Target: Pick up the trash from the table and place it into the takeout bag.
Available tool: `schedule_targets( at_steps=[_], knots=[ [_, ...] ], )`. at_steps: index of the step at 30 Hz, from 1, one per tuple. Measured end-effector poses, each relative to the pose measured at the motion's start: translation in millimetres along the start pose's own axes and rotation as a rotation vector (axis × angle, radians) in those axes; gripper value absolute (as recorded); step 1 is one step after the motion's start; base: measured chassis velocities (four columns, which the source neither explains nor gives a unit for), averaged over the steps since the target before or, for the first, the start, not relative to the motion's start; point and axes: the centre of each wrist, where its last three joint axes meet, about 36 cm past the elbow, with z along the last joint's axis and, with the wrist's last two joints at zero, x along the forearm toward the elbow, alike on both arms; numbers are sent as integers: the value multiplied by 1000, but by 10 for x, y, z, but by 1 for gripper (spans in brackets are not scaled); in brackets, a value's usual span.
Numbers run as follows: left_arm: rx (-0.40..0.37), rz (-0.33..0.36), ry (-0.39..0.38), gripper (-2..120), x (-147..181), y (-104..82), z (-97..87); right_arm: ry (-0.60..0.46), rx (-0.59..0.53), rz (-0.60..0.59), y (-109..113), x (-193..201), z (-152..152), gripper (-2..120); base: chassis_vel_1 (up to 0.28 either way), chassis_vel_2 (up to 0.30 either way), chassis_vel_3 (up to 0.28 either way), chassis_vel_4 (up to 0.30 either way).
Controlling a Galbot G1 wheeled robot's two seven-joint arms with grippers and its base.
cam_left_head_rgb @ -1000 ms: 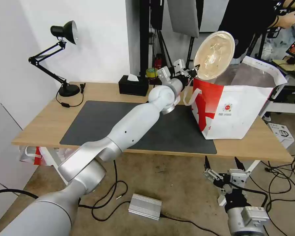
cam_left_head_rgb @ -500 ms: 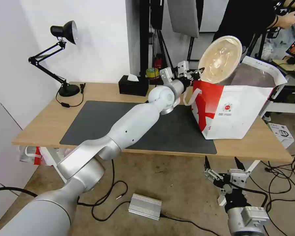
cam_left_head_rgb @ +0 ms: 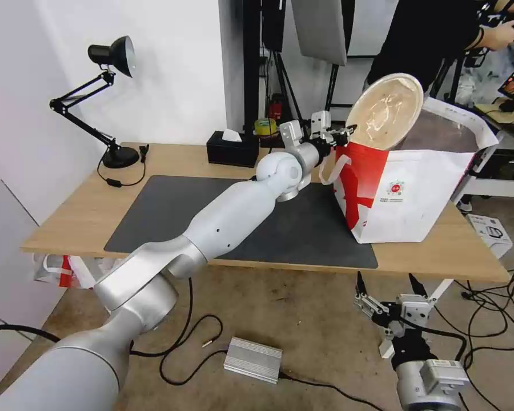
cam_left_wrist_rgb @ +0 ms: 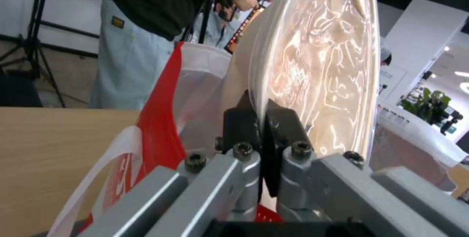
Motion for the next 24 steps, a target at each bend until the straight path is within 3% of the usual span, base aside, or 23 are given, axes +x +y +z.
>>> schedule_targets(
  at_steps=[17,24],
  knots=[
    [-111,22,34,1,-29,22,17,0,0,0,0,0,0,100,0,0,0,0],
    [-147,52,41,31,-41,-47,26,0,0,0,0,0,0,100,0,0,0,0]
  ],
)
